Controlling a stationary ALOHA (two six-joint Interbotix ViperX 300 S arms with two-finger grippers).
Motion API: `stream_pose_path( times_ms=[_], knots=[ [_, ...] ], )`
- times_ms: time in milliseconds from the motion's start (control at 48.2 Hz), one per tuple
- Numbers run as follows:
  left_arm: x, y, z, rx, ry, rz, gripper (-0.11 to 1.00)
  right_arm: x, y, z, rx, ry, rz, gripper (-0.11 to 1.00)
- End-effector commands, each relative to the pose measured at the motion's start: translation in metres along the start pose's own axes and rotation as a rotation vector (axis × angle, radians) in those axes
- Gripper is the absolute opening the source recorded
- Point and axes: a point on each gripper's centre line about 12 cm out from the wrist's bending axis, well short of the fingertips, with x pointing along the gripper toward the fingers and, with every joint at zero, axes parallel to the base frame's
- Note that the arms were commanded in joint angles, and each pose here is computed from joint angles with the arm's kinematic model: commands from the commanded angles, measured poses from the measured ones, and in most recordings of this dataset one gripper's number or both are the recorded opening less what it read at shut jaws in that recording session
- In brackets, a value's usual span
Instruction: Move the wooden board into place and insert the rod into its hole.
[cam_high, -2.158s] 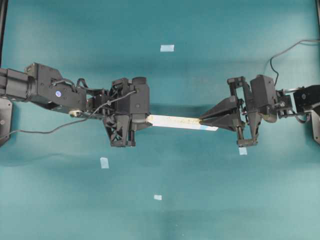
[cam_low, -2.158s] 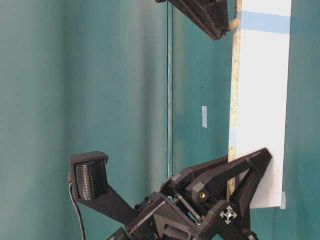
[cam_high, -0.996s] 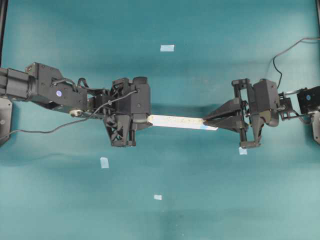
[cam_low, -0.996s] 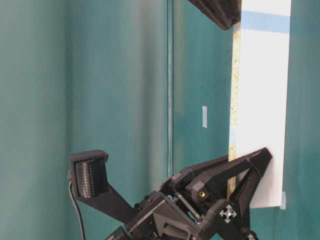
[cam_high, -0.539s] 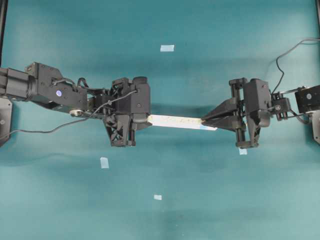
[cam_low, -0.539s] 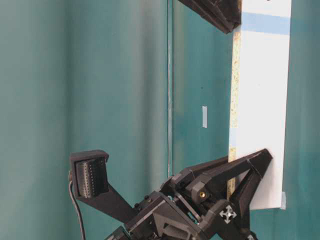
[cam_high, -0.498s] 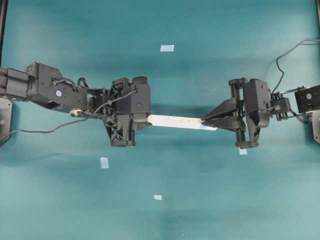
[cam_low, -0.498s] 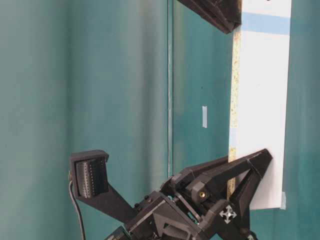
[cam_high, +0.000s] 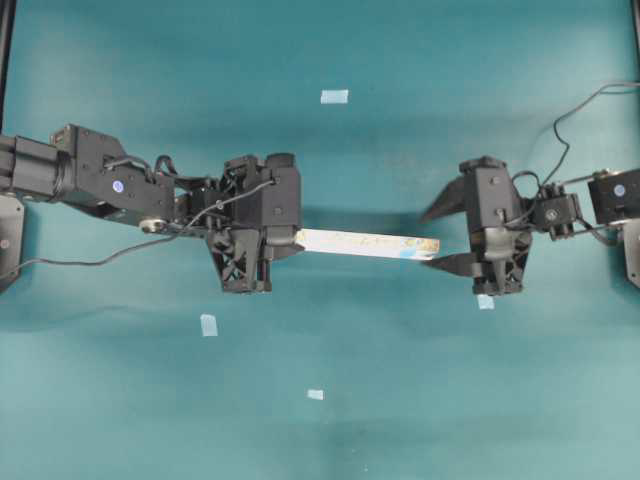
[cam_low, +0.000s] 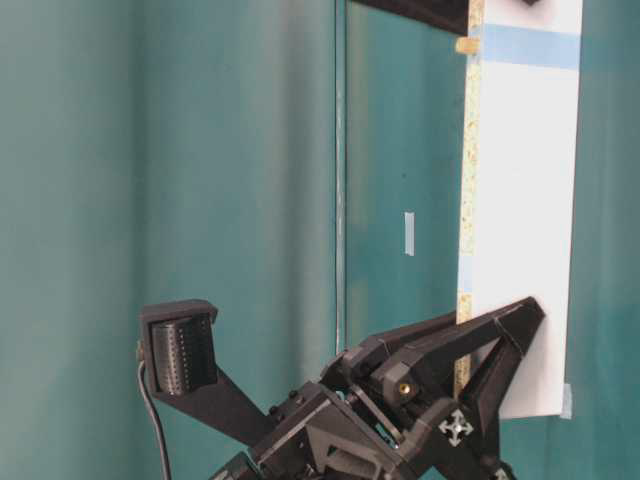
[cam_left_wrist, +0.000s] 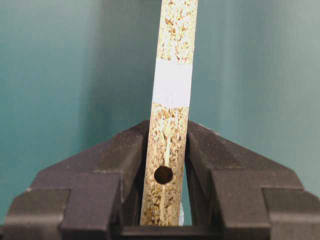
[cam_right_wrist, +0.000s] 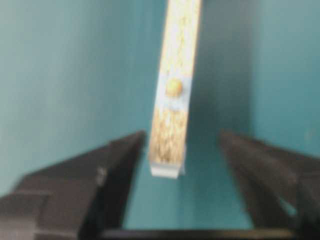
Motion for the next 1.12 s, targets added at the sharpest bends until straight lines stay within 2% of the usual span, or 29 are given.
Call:
stream_pose_path(
  times_ms=[0,290,519,539,664,726,830,1100],
  knots=[
    [-0.004,0.002,0.011,-0.006,-0.034,0.004,0.21,-0.007,0.003,0.02,-0.008,-0.056,0.001,0.8],
    [-0.004,0.002,0.011,-0.008,-0.034,0.004,0.21,-0.032,0.007,0.048,-0.024,-0.145,-0.008,0.8],
    [-0.004,0.003,0.012,-0.009,-0.035,0.005,0.23,-0.038,0.007,0.05,-0.023,-0.137,-0.021,0.8],
    [-0.004,0.002,0.012,-0.008,-0.035,0.004,0.26,-0.038,0.007,0.05,-0.023,-0.137,-0.021,0.8],
    [-0.004,0.002,0.012,-0.006,-0.037,0.004,0.62,-0.038,0.007,0.05,-0.022,-0.137,-0.021,0.8],
    [-0.006,0.002,0.013,-0.006,-0.04,0.004,0.77,-0.038,0.007,0.049,-0.021,-0.136,-0.021,0.8],
    [-0.008,0.001,0.016,-0.005,-0.051,0.003,0.73,-0.038,0.006,0.046,-0.019,-0.126,-0.023,0.8],
    [-0.027,0.002,0.027,-0.005,-0.098,0.004,0.73,-0.039,0.006,0.044,-0.017,-0.123,-0.024,0.8]
  ],
)
